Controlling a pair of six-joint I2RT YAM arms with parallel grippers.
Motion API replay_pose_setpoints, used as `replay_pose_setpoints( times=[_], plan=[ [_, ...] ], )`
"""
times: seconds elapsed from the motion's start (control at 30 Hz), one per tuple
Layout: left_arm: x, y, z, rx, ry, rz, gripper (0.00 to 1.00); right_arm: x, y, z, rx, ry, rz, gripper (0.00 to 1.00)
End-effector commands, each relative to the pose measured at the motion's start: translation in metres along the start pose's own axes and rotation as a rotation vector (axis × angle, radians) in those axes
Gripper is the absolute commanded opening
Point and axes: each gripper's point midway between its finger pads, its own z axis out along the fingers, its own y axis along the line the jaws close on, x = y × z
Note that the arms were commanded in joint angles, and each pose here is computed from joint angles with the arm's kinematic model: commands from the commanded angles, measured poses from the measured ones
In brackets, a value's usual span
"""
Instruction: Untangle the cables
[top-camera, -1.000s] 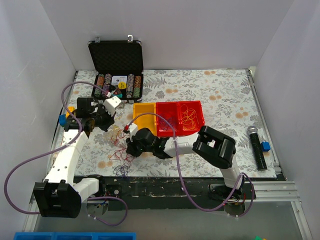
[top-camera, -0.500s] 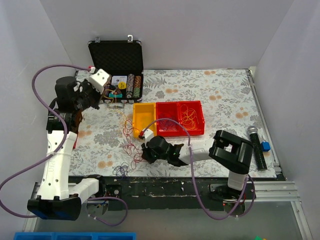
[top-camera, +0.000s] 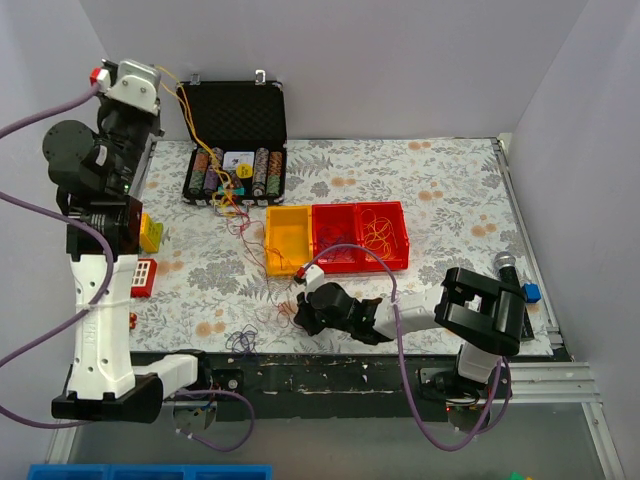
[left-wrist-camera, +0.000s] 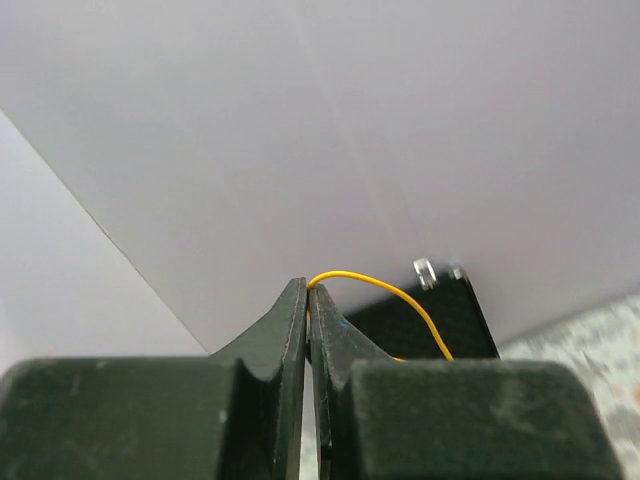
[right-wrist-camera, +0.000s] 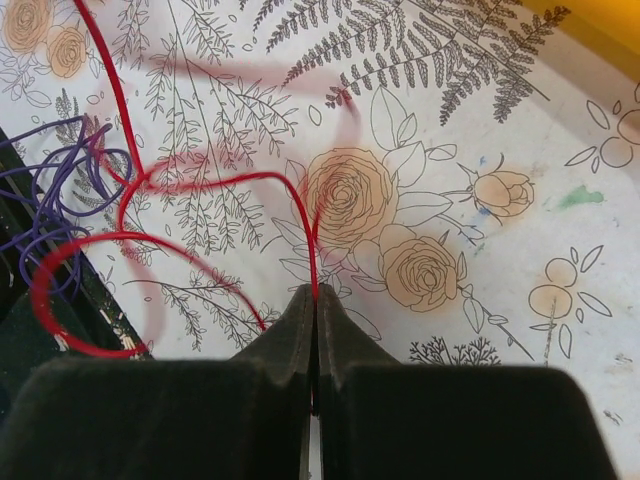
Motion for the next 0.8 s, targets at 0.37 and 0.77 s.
replay_pose_setpoints(
  times=[0.37,0.77],
  plan=[
    [-0.178,0.067,-0.013,-0.186,-0.523,0.019,0.0,0.08,-0.052,-0.007,0.215,0.276,-0.062,0.01],
    [-0.153,0.041,-0.01,-0.07,-0.446,0.038,0.0,0.087,-0.069,-0.028,0.294,0.285,-0.062,0.01]
  ],
)
